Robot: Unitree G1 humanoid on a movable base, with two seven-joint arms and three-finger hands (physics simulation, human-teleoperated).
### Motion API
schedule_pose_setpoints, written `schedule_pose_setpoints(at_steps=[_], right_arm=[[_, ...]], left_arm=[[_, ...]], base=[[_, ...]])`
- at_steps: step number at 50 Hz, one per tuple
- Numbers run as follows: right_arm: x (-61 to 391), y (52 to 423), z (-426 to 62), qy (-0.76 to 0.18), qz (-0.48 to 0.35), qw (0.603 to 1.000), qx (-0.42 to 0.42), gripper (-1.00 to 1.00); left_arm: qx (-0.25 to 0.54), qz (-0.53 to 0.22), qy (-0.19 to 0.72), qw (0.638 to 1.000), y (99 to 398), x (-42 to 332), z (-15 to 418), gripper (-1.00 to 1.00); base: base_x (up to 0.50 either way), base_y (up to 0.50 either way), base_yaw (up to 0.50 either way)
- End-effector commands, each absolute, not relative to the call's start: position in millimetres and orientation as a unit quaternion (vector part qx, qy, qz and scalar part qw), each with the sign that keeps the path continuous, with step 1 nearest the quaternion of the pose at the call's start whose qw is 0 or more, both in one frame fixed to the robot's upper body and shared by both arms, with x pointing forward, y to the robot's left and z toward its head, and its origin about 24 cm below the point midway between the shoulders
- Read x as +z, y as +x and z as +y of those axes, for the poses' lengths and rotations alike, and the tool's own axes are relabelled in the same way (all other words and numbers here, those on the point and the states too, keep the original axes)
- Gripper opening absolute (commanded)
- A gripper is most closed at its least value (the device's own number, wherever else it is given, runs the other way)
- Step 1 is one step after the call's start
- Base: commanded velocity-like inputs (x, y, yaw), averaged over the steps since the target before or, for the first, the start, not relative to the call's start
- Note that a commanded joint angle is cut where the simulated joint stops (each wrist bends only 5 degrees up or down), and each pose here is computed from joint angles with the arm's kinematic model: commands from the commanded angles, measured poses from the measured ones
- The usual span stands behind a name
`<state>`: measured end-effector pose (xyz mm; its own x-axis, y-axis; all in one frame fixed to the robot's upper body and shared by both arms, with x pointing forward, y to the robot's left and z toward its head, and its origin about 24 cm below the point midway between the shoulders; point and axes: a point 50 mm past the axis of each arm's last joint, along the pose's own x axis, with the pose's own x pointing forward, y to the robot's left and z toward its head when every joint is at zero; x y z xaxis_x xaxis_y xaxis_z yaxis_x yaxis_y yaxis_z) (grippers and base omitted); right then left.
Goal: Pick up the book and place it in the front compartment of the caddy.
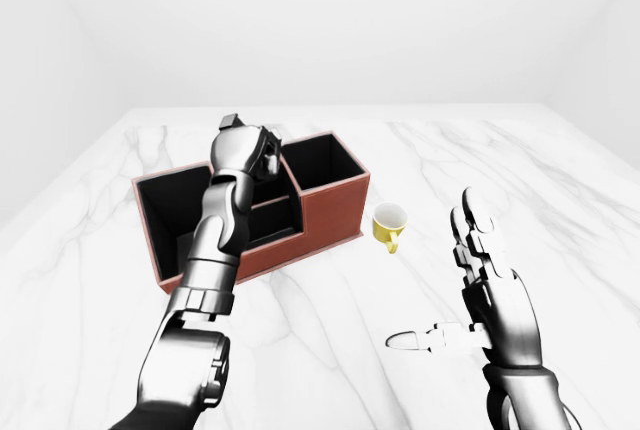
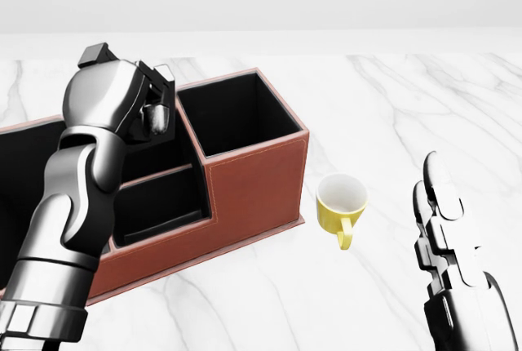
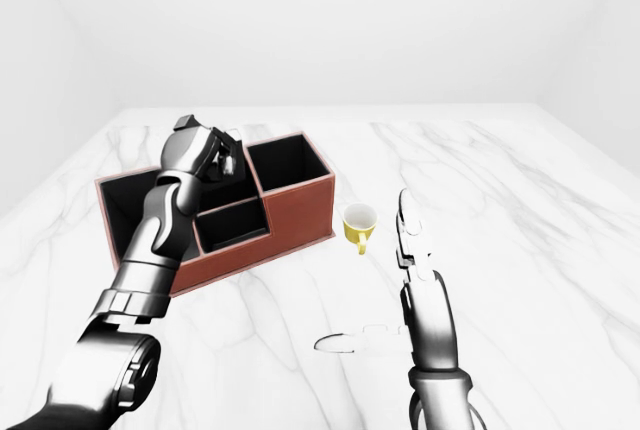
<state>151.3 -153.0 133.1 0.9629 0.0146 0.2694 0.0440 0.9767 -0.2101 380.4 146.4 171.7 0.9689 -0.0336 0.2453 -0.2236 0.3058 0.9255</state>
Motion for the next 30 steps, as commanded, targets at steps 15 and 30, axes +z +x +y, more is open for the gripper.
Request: schedule_pose_setpoints(at_steps=[15, 30], right_arm=[[134.0, 152.6, -152.2, -0.108, -0.14, 0.984, -0.006, 1.0], [134.3, 152.3, -152.5, -0.108, -0.14, 0.984, -0.006, 1.0]], left_arm=[[0.092, -0.08, 0.589, 0.799, 399.7, 153.3, 153.8, -1.0], [0.1, -0.046, 0.584, 0.804, 406.6, 135.2, 154.9, -1.0]], base=[[0.0, 0.0, 0.0], [0.0, 0.0, 0.0]])
